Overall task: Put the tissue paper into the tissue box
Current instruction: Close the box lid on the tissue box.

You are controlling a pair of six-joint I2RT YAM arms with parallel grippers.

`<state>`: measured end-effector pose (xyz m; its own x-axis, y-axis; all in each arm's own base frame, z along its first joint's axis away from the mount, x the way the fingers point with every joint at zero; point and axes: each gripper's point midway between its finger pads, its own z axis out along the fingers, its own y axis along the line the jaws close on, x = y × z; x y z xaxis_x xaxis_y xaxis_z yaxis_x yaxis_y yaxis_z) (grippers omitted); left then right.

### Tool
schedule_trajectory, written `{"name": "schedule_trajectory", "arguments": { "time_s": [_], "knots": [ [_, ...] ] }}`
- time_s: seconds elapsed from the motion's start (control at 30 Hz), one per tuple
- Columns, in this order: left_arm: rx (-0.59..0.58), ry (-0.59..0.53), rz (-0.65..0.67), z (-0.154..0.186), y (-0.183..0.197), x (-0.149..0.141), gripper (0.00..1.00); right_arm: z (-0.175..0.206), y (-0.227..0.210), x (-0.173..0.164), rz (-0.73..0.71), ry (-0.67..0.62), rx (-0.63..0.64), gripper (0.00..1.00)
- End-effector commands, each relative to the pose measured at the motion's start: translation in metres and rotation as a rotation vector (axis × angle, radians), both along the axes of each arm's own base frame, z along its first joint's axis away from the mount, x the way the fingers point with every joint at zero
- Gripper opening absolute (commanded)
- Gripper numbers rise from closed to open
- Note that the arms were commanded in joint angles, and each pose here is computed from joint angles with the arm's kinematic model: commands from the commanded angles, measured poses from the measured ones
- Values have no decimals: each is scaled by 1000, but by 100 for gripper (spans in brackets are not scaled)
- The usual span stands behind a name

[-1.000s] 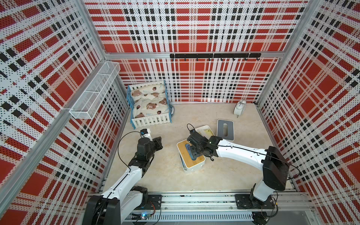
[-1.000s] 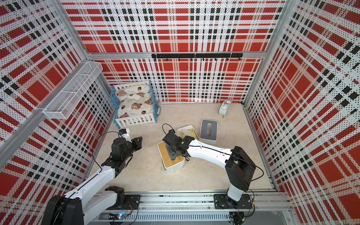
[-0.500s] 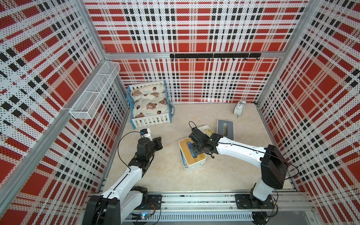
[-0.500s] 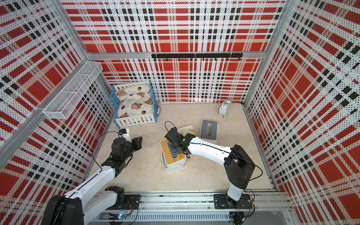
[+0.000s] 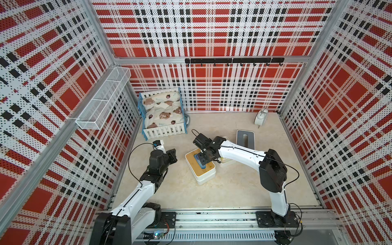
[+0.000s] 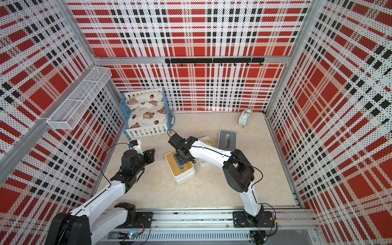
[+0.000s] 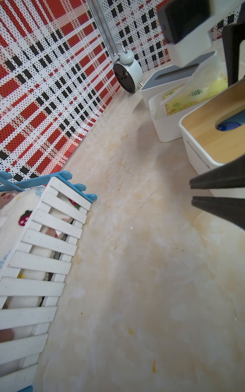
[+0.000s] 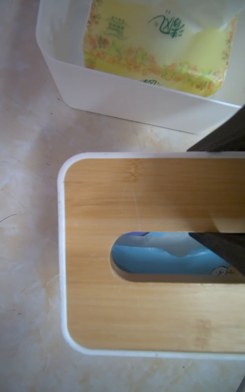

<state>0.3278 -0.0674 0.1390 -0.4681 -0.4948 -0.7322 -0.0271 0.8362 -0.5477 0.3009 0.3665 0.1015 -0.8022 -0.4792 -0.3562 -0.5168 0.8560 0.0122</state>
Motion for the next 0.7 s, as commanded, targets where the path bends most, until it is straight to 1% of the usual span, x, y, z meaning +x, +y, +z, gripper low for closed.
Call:
{"name": "schedule_trajectory", "arguments": {
  "time_s": [0.0,0.17,0.2,0.33,0.43,0.53,0.57,0.67],
  "knots": [
    [11,-29,-8,7,1,1,15,1,-16,-5,35,39,-117,23],
    [2,-23,-21,5,-3,2,15,5,-20,3,27,16,-170,22],
    [0,-24,-23,5,-4,3,15,4,-23,8,15,-9,-187,21],
    [-5,-26,-34,6,-10,4,15,3,-22,20,-6,-82,-166,19],
    [-7,-31,-55,8,-20,8,15,1,-24,31,-26,-139,-180,18],
    [-6,-32,-74,10,-31,14,15,1,-25,44,-46,-222,-180,18],
    [-5,-33,-104,12,-44,15,15,-1,-26,48,-50,-250,-181,17],
    [4,-36,-136,15,-61,24,15,-6,-29,57,-69,-312,-185,15]
  ]
}}
